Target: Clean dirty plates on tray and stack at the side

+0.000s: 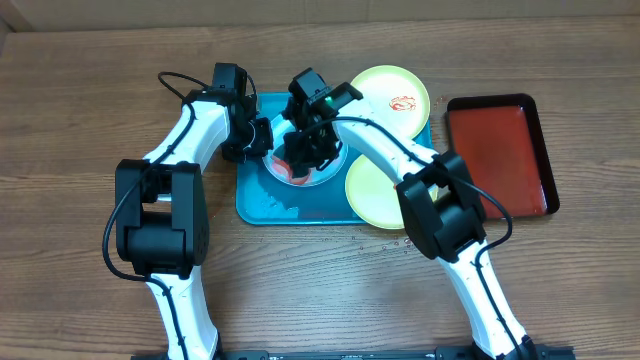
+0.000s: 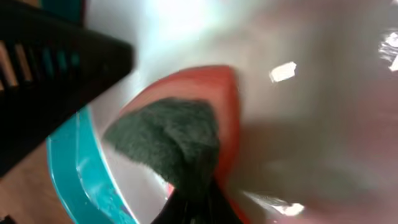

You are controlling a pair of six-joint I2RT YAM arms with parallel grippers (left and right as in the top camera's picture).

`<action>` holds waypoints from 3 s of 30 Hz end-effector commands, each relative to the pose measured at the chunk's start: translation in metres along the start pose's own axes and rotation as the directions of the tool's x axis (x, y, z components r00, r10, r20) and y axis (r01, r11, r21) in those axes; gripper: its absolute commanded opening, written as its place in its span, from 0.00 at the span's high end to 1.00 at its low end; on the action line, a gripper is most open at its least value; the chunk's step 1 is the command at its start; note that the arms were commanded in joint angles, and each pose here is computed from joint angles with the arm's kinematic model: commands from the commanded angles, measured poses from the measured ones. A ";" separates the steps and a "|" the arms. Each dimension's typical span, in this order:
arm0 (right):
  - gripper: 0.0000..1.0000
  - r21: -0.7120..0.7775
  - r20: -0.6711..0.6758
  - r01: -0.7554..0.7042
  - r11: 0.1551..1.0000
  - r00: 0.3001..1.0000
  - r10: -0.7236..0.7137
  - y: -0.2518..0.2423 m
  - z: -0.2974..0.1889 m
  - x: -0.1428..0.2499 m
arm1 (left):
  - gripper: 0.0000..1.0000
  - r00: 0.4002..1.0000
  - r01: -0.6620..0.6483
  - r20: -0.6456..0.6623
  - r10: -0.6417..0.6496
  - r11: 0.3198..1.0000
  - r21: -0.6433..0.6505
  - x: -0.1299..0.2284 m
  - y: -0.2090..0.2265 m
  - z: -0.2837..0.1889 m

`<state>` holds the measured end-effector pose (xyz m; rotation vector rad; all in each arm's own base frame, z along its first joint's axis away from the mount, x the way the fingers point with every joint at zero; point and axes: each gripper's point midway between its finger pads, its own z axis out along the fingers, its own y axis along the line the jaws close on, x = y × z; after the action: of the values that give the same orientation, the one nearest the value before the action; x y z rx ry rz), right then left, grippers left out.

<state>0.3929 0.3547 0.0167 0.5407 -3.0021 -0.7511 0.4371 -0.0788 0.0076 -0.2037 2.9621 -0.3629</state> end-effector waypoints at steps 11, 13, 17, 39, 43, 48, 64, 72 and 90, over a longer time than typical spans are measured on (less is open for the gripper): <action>0.96 0.140 0.367 -0.119 0.983 0.928 0.060 -0.043 -0.209 -0.029 | 0.96 0.984 -0.127 0.117 0.136 0.989 -0.080 -0.017 0.005 -0.045; 0.96 0.128 0.412 -0.152 0.980 0.907 0.087 -0.048 -0.234 -0.028 | 0.96 0.976 -0.149 0.146 0.159 0.986 -0.079 -0.019 0.001 -0.061; 0.96 0.115 0.497 -0.205 0.972 0.859 0.123 -0.065 -0.284 -0.023 | 0.96 0.967 -0.169 0.177 0.184 0.981 -0.095 -0.015 -0.003 -0.090; 0.96 0.117 0.558 -0.328 0.937 0.803 0.211 -0.121 -0.324 -0.014 | 0.96 0.799 0.046 0.393 0.456 0.604 -0.795 -0.001 -0.025 -0.219; 0.96 0.117 0.558 -0.328 0.937 0.802 0.211 -0.121 -0.324 -0.014 | 0.96 0.715 0.143 0.437 0.546 0.497 -0.856 0.004 -0.047 -0.247; 0.96 0.117 0.556 -0.329 0.937 0.803 0.213 -0.121 -0.324 -0.014 | 0.96 0.585 0.320 0.512 0.629 0.401 -0.858 0.011 -0.075 -0.287; 0.96 0.118 0.550 -0.332 0.936 0.807 0.217 -0.121 -0.323 -0.012 | 0.96 0.557 0.331 0.455 0.694 0.317 -0.889 0.021 -0.092 -0.302; 0.96 0.119 0.542 -0.335 0.935 0.810 0.221 -0.121 -0.322 -0.010 | 0.96 0.557 0.331 0.456 0.694 0.318 -0.889 0.021 -0.092 -0.301; 0.96 0.121 0.533 -0.339 0.933 0.815 0.228 -0.122 -0.320 -0.007 | 0.96 0.563 0.302 0.457 0.689 0.343 -0.889 0.019 -0.094 -0.295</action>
<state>0.4664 0.1122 0.2315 -0.1614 -3.5231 -0.6232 0.3834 -0.1064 0.3037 0.0120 1.7783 1.2544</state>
